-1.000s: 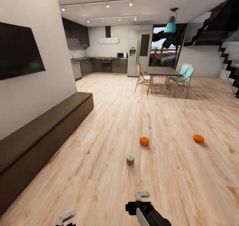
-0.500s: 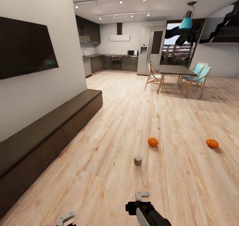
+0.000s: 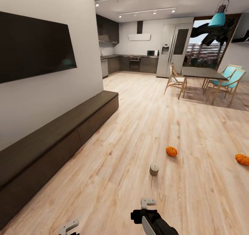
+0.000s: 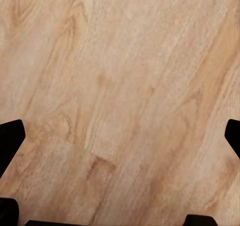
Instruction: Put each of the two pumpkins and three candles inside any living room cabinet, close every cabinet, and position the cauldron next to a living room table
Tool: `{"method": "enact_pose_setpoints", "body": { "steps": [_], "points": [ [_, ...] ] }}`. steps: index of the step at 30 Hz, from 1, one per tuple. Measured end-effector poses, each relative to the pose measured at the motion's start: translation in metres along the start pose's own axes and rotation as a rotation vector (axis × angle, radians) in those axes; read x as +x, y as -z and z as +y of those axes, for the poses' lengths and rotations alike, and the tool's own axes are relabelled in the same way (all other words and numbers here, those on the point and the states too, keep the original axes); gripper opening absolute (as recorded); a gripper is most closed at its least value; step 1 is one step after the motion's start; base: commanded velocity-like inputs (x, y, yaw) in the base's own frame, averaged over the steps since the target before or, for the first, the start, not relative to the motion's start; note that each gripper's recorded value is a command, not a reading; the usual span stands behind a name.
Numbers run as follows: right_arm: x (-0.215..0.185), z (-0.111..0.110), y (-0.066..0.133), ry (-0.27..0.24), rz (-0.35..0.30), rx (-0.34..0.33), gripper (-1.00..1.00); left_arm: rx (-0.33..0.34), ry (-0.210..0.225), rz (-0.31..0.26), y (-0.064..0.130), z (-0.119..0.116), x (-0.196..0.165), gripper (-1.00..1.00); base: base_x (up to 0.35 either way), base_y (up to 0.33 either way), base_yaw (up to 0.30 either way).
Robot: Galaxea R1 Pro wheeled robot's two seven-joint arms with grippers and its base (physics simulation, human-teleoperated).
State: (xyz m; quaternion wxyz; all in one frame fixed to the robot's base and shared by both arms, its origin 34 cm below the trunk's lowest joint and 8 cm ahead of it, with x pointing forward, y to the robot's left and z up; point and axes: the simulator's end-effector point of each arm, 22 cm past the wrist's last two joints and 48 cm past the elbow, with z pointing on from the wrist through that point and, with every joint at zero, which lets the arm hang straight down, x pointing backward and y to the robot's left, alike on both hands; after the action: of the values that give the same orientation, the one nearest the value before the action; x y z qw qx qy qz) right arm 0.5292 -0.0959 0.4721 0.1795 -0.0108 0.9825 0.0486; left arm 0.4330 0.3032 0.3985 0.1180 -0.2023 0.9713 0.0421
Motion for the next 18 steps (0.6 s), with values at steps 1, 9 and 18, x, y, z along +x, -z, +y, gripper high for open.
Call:
{"method": "enact_pose_setpoints", "body": {
  "steps": [1, 9, 18],
  "points": [
    [0.000, 0.000, 0.000, 0.000, 0.001, 0.000, 1.00, 0.000, 0.000, 0.001, 0.000, 0.000, 0.000, 1.00, 0.078, -0.039, 0.258],
    [0.005, -0.001, -0.002, 0.002, 0.012, 0.002, 1.00, -0.003, -0.001, 0.007, -0.001, 0.001, 0.003, 1.00, 0.109, -0.089, 0.263],
    [0.012, -0.002, -0.005, 0.005, 0.027, 0.006, 1.00, -0.004, -0.003, 0.015, -0.003, 0.001, 0.007, 1.00, 0.141, -0.106, 0.267]
  ]
}}
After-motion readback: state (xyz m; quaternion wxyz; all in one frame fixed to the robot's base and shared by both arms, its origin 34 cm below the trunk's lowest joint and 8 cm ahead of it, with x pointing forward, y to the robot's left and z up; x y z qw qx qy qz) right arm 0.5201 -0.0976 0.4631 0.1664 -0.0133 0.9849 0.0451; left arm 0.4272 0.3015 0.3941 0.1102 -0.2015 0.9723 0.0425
